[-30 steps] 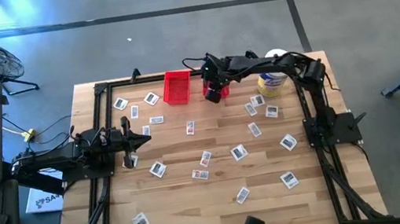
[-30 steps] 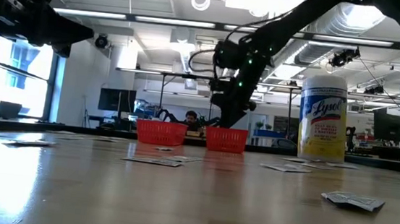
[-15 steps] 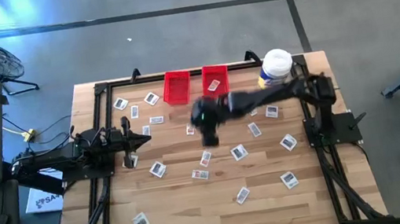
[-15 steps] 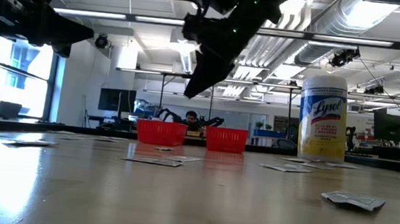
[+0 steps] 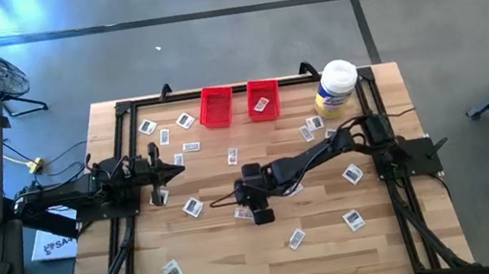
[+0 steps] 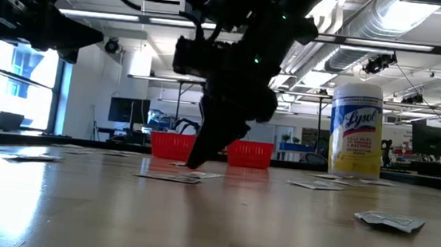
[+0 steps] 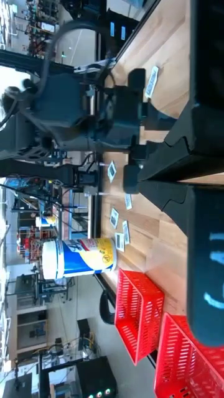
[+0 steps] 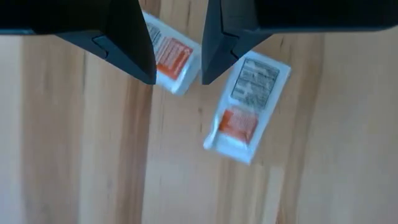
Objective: Pick & Place First Aid Supplies
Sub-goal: Put the ointment pack into the right red bin
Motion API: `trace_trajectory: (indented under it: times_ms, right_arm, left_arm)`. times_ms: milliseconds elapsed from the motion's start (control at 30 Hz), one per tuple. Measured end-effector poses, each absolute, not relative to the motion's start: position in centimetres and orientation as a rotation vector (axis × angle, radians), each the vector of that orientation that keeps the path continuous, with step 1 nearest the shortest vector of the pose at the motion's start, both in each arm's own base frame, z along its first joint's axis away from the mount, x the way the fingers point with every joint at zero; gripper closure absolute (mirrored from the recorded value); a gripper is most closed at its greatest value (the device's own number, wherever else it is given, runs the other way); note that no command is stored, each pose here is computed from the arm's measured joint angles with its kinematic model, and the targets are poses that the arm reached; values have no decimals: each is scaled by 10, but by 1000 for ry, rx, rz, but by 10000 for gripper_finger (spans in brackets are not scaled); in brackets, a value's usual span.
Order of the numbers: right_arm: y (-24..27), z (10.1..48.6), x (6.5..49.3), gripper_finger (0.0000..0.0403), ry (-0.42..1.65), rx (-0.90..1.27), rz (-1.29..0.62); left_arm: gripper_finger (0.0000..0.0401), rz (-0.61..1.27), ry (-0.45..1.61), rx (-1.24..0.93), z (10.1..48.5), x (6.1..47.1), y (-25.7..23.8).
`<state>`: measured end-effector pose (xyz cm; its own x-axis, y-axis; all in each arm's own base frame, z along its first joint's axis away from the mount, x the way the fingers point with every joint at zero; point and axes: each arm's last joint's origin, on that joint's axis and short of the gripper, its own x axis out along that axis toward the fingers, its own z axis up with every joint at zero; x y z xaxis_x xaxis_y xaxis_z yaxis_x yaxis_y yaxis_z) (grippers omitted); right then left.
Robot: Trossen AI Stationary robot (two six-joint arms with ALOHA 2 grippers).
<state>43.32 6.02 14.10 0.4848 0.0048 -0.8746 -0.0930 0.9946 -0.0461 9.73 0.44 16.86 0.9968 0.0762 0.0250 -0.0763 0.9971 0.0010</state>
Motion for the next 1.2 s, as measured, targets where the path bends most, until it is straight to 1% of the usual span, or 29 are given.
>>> trace_trajectory:
  times_ms: [200, 400, 667, 767, 900, 1067, 1200]
  right_arm:
    - [56, 139, 431, 281, 1096, -122, 16]
    - [58, 139, 430, 281, 1095, -190, 46]
    - [58, 138, 429, 281, 1110, -235, 18]
    - [59, 142, 431, 281, 1074, -209, 8]
    - [61, 148, 438, 281, 992, -176, 41]
    - [61, 131, 439, 281, 1035, -181, 41]
    - [60, 125, 438, 281, 1069, -192, 30]
  left_arm:
    - [400, 77, -25, 2, 169, 97, 4]
    - [400, 77, -25, 2, 169, 97, 4]
    - [400, 76, -25, 2, 169, 97, 4]
    - [400, 76, -25, 2, 169, 97, 4]
    - [400, 76, -25, 2, 169, 97, 4]
    - [400, 76, -25, 2, 169, 97, 4]
    - [400, 76, -26, 2, 169, 97, 4]
